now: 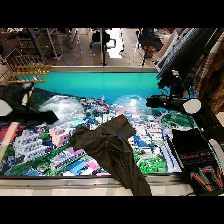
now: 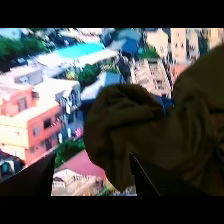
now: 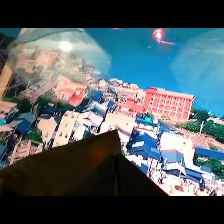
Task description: Fold the clothes and pants, and hang the long-sleeved shirts on hangers.
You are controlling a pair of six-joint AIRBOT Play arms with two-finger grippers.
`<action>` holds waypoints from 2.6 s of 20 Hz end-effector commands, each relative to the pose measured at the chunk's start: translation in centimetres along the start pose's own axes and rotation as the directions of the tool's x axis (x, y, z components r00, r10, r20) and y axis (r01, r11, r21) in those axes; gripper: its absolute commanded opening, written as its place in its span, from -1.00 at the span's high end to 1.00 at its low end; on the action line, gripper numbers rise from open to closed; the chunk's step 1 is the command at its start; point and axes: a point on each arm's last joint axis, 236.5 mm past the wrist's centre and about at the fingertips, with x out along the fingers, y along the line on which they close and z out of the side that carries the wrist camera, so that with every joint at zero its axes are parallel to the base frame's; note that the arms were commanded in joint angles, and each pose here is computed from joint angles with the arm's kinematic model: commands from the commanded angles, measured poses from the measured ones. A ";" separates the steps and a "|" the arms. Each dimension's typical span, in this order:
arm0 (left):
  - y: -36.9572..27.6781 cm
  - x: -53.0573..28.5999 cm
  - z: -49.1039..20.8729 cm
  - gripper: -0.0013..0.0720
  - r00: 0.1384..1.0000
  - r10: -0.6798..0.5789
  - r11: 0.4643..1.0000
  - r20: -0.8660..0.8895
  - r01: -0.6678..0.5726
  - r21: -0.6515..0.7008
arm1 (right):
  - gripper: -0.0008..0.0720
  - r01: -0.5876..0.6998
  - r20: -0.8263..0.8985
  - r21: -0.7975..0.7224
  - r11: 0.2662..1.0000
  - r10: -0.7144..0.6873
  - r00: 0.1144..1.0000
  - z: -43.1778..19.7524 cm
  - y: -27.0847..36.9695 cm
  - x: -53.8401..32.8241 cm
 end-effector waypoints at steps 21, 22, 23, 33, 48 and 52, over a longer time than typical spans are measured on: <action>-5.0 13.7 -10.8 0.95 0.943 -0.247 0.967 -0.223 0.256 0.010 | 0.92 -0.356 -0.595 -0.456 0.815 0.018 0.803 -25.5 14.1 7.8; -5.0 11.8 -9.6 0.95 0.941 -0.267 0.960 -0.211 0.277 0.023 | 0.92 -0.339 -0.574 -0.477 0.811 0.005 0.819 -22.8 13.8 6.1; -5.0 9.6 -8.0 0.96 0.944 -0.279 0.955 -0.178 0.292 0.047 | 0.93 -0.321 -0.545 -0.506 0.800 -0.009 0.838 -19.9 13.6 4.1; -14.7 -33.9 9.0 0.95 0.478 -0.581 0.814 0.659 0.364 0.453 | 0.93 -0.031 0.248 -0.614 0.788 0.230 0.941 4.2 19.1 -30.4; -4.2 -46.9 14.2 0.95 0.092 -0.310 0.934 0.946 0.213 0.286 | 0.93 0.296 0.679 -0.500 0.814 0.156 0.718 13.7 17.1 -38.6; 0.5 -21.9 21.1 0.95 0.629 -0.186 0.982 0.755 0.095 0.163 | 0.93 0.312 0.297 -0.507 0.804 -0.177 0.938 10.0 11.0 -16.6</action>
